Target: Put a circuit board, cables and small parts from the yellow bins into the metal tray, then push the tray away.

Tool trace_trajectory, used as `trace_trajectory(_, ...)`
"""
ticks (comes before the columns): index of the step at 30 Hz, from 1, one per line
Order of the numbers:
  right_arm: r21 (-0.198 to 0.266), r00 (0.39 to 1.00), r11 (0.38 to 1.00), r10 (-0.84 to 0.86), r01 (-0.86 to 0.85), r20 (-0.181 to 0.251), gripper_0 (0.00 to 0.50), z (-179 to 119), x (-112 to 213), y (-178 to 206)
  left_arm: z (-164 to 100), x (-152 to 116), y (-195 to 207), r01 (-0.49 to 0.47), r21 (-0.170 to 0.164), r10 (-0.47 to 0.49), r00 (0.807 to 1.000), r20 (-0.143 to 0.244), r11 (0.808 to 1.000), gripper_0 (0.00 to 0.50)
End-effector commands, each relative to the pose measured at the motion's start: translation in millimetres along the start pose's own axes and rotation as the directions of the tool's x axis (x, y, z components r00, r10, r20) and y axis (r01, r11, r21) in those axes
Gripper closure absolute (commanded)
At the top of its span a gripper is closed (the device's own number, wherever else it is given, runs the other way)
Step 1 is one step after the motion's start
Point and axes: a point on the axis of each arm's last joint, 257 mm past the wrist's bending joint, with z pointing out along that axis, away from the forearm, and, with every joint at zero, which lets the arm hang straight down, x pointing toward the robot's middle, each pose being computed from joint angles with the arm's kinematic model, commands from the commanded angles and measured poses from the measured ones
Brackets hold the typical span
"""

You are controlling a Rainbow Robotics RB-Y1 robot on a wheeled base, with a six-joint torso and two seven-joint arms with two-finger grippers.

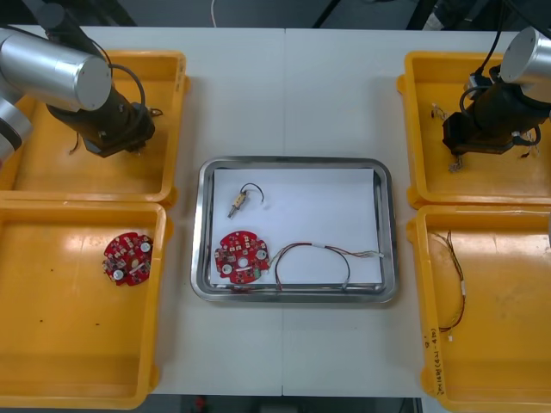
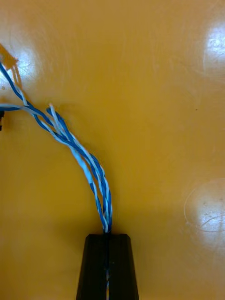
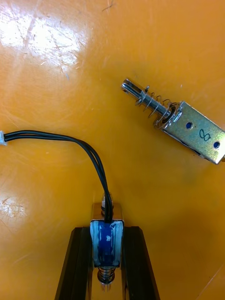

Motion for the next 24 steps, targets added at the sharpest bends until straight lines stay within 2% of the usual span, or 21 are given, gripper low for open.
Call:
trace_trajectory(1,-0.033,1.0,0.999,0.016,-0.017,-0.012,0.5,13,13,11,-9,-9,-3,-0.043,0.011,0.043,0.999,0.008,0.999,0.5)
trace_trajectory(6,-0.039,1.0,0.999,0.003,-0.004,-0.009,0.5,1,7,16,-20,-17,4,-0.01,0.012,0.01,1.0,0.001,1.0,0.5)
trace_trajectory(12,-0.032,1.0,0.999,-0.025,0.024,-0.014,0.5,-31,-1,18,-36,-27,14,0.007,0.003,-0.007,1.0,-0.001,1.0,0.5)
trace_trajectory(17,-0.044,0.999,0.998,-0.048,0.046,-0.023,0.5,-73,-3,17,-51,-34,28,0.018,-0.017,-0.019,1.0,-0.006,1.0,0.5)
trace_trajectory(18,-0.044,0.999,0.998,-0.048,0.046,-0.023,0.5,-73,-3,17,-51,-34,28,0.018,-0.017,-0.019,1.0,-0.006,1.0,0.5)
trace_trajectory(24,-0.022,0.996,0.996,-0.084,0.084,-0.014,0.5,-119,1,15,-77,-42,36,0.034,-0.021,-0.034,0.999,-0.015,0.999,0.5)
